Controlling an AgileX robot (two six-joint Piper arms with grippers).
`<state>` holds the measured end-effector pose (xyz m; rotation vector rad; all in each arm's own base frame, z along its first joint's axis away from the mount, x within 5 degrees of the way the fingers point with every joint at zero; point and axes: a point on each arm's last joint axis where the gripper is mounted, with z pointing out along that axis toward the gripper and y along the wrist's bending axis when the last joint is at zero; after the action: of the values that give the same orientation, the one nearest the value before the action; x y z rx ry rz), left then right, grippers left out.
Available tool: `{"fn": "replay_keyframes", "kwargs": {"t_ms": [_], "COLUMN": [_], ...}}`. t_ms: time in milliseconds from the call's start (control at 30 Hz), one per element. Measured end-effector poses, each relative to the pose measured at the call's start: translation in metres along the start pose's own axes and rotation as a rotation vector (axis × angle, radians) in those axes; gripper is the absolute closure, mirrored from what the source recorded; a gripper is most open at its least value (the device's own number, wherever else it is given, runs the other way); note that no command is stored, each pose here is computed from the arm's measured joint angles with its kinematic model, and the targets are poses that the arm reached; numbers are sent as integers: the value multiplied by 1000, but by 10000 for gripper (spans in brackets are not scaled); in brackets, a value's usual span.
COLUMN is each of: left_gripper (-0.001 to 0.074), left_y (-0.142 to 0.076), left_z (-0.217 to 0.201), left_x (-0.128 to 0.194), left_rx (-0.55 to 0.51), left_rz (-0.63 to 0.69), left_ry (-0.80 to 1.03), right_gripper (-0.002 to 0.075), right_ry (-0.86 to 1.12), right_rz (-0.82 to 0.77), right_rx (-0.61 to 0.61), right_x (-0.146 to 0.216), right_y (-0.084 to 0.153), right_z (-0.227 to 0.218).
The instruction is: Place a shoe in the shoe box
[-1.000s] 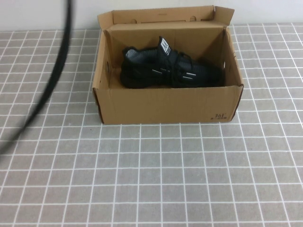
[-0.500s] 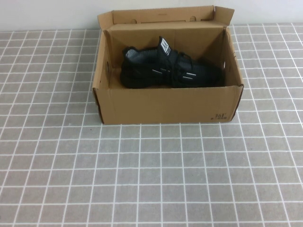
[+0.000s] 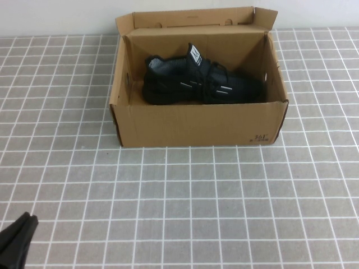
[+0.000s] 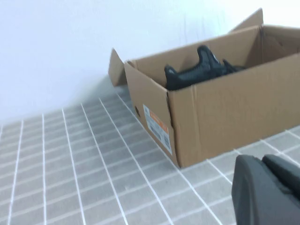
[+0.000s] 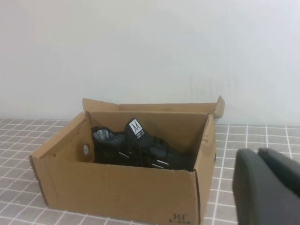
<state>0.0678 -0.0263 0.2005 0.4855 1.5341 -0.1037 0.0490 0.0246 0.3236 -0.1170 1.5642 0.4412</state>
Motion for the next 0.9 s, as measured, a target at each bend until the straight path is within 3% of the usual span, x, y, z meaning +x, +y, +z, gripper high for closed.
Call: {"fn": "replay_keyframes", "kwargs": {"t_ms": [633, 900], "left_gripper": [736, 736], "left_y": [-5, -5], "left_z": [-1, -1], "left_x": [13, 13], "left_rx": [59, 59], "left_rz": [3, 3], "left_ry": [142, 143], "right_gripper": [742, 742], "right_ry": [-16, -95], "right_rz": [-4, -111], "right_rx": [2, 144], "right_x": [-1, 17], "right_y": [0, -13], "right_z": [-2, -7]}}
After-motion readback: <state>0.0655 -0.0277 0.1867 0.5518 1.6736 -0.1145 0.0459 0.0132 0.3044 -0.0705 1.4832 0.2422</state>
